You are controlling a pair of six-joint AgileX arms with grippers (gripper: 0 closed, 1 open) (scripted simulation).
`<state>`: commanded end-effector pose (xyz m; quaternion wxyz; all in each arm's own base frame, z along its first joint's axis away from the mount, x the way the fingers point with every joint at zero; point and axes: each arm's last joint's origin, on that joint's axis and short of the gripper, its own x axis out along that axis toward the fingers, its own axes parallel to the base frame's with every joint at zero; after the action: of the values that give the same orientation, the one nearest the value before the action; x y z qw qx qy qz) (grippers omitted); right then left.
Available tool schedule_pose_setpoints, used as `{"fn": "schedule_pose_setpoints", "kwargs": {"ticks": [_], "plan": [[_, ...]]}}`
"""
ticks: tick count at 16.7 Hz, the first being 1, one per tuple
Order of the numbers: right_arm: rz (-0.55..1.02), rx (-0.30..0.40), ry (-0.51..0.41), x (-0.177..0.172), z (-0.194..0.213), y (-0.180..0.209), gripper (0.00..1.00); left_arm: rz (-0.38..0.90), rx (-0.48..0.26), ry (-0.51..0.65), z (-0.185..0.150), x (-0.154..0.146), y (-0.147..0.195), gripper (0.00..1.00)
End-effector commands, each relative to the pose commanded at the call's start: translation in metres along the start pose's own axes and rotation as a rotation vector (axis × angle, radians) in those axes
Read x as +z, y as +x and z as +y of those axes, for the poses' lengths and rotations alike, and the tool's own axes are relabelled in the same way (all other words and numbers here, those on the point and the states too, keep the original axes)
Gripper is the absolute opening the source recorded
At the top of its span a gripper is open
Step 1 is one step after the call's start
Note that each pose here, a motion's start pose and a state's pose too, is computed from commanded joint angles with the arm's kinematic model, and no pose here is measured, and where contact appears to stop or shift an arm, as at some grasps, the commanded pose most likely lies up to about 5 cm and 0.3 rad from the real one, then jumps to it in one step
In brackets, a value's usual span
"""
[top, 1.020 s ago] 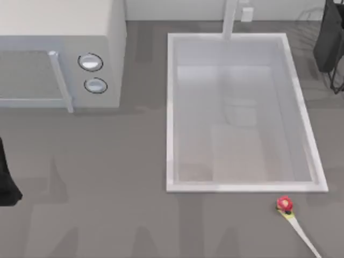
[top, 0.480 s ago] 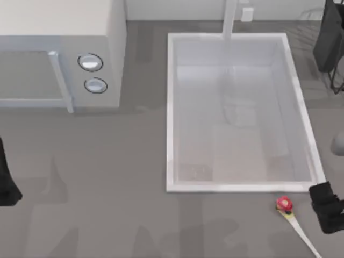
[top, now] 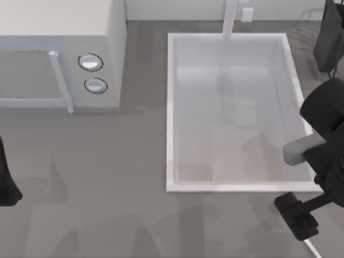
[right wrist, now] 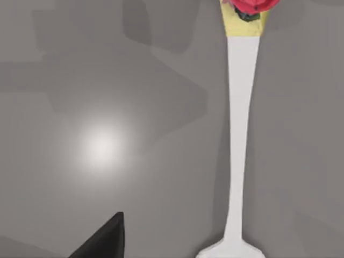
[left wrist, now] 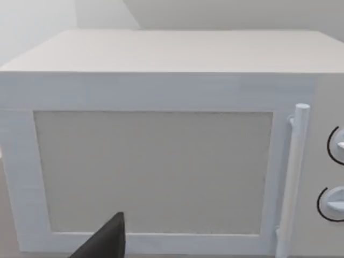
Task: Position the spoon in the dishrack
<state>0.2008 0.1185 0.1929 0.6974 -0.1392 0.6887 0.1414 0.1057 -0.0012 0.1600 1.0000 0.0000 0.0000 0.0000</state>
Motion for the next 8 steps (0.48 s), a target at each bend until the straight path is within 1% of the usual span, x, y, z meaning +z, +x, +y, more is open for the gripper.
{"fn": "schedule_pose_setpoints", "kwargs": {"ticks": [6,8], "plan": [[0.005,-0.001,0.001,0.0007,-0.0001,0.0007,1.0,0.0,0.0,0.0,0.0,0.0,0.0,1.0],[0.011,-0.001,-0.001,0.0018,0.0003,0.0098,1.0,0.0,0.0,0.0,0.0,0.0,0.0,1.0]]}}
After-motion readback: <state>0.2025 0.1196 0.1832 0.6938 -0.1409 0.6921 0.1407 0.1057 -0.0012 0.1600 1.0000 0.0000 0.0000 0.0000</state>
